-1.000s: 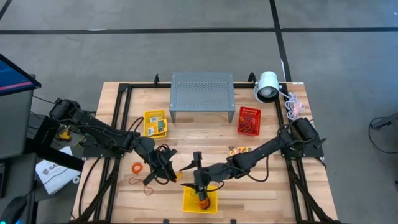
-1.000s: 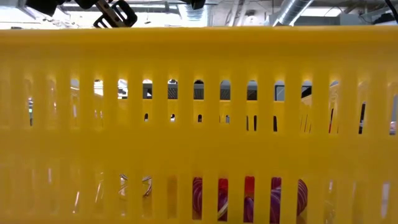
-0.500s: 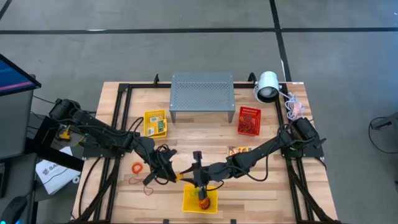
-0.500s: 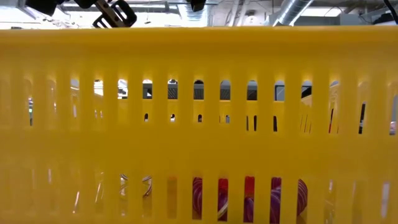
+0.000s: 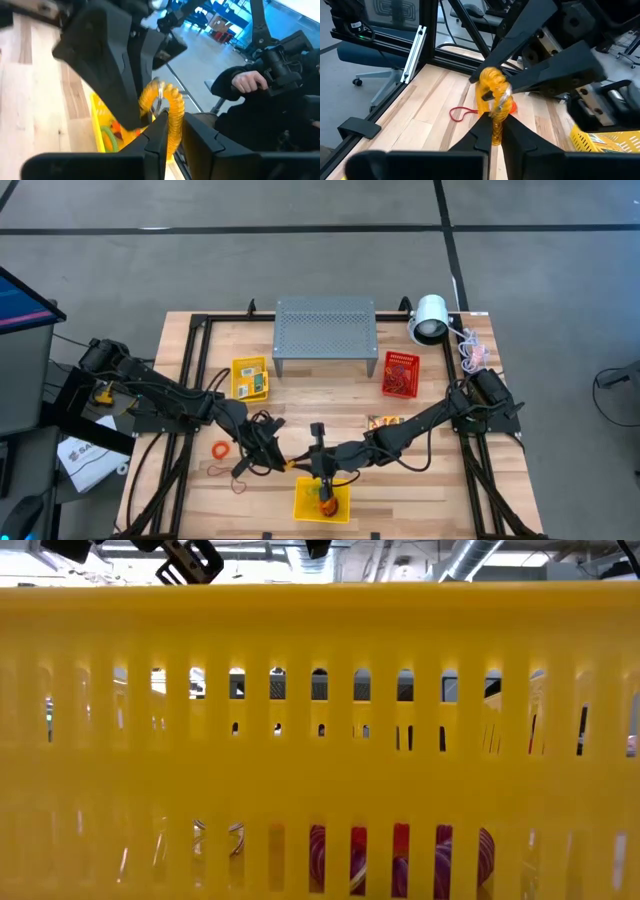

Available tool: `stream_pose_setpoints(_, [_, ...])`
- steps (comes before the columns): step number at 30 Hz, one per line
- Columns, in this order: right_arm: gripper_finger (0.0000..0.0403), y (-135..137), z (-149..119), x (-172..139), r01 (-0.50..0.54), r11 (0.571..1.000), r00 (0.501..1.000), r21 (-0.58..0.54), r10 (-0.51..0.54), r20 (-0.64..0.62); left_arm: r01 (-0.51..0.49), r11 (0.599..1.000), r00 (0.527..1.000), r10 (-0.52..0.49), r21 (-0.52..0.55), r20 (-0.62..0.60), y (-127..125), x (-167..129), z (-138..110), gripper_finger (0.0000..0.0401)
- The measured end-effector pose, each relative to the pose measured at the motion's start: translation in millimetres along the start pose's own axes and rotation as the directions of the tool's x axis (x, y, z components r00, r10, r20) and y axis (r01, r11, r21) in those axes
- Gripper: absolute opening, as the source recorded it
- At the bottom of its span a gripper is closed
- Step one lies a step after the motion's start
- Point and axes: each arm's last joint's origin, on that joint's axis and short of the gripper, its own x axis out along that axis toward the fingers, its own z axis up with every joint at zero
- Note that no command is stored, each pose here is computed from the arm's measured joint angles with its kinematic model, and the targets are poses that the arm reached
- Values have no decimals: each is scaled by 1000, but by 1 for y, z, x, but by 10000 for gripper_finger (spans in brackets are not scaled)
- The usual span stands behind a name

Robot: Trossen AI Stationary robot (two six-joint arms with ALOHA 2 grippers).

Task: Pick & Place Office Desk Supplies
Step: Put the yellow spiral keychain into the bottom yellow bin

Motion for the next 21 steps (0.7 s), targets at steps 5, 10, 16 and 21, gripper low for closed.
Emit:
stream_pose_setpoints(5, [6,0,0,0,0,1000,1000,-3,0,0,8,999,999,-10,51,43,-1,0,4,90])
stream_pose_setpoints(10, [11,0,0,0,0,1000,1000,-3,0,0,15,997,998,-20,71,65,-2,0,6,143])
stream_pose_setpoints(16, [3,0,0,0,0,1000,1000,-18,0,0,15,997,998,-20,73,66,-2,0,6,201])
stream_pose_setpoints(21, [5,-1,1,-3,-2,1000,1000,-28,2,-26,6,997,997,-11,71,71,1,-1,8,230])
